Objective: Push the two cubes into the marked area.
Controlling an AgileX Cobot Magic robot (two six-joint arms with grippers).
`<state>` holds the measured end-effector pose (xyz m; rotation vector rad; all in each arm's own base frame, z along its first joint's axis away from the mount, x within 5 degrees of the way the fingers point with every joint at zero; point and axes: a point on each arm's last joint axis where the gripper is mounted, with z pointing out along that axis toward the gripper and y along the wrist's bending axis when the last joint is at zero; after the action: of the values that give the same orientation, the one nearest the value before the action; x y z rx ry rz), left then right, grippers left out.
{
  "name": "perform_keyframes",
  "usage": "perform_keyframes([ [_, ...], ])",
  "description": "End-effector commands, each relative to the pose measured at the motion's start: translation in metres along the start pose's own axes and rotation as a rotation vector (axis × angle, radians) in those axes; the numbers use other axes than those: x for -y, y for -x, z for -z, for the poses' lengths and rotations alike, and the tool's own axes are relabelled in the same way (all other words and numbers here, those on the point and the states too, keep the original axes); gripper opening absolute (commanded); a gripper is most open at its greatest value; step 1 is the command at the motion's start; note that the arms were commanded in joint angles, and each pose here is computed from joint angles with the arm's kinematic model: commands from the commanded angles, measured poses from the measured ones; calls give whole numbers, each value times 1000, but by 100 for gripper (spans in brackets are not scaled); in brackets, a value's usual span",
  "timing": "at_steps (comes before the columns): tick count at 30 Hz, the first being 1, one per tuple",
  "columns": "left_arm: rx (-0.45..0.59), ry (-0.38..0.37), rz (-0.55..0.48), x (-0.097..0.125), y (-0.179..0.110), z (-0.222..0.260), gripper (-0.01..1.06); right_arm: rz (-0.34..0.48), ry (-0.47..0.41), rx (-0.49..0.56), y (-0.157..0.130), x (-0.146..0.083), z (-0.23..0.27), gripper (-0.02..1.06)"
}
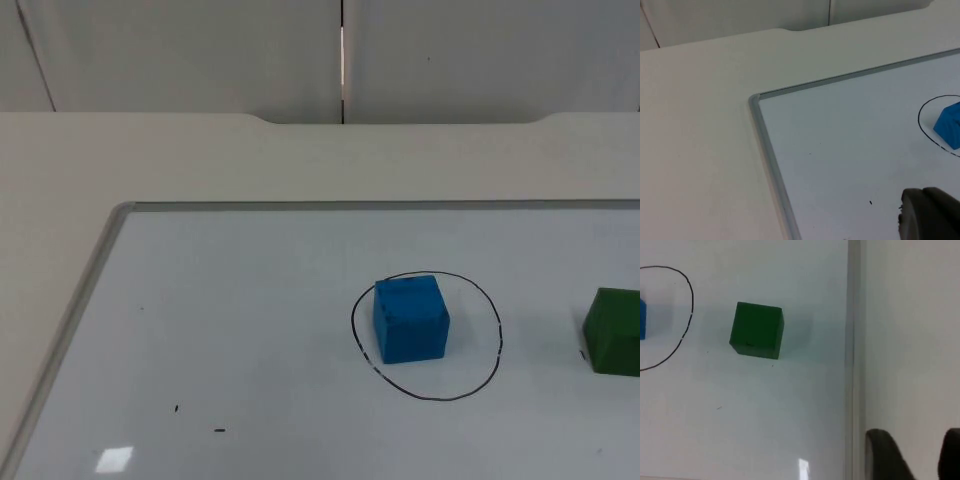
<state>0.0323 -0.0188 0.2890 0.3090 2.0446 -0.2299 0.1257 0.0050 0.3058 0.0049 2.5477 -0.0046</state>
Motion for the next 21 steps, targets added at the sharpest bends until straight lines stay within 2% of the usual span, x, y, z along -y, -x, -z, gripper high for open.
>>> perform_keyframes([
  [1, 6, 8, 3, -1, -1, 0, 0, -22, 12, -18, 8, -2, -5, 14],
  [2, 5, 10, 2, -1, -1, 0, 0, -33, 30, -30, 13, -4, -10, 7],
  [3, 5, 10, 2, -1, -1, 0, 0, -33, 30, -30, 13, -4, -10, 7],
  [4, 5, 10, 2, -1, -1, 0, 0, -40, 39, -34, 18, -5, -17, 0],
  [7, 7, 11, 0, -1, -1, 0, 0, -51, 49, -47, 31, -8, -40, 0],
  [15, 7, 11, 0, -1, -1, 0, 0, -57, 37, -114, 41, -9, -73, 0],
  [19, 6, 15, -3, -1, -1, 0, 0, -50, 23, -216, 42, -10, -104, 0],
  [21, 6, 15, -3, -1, -1, 0, 0, -49, 23, -223, 43, -11, -111, 0],
])
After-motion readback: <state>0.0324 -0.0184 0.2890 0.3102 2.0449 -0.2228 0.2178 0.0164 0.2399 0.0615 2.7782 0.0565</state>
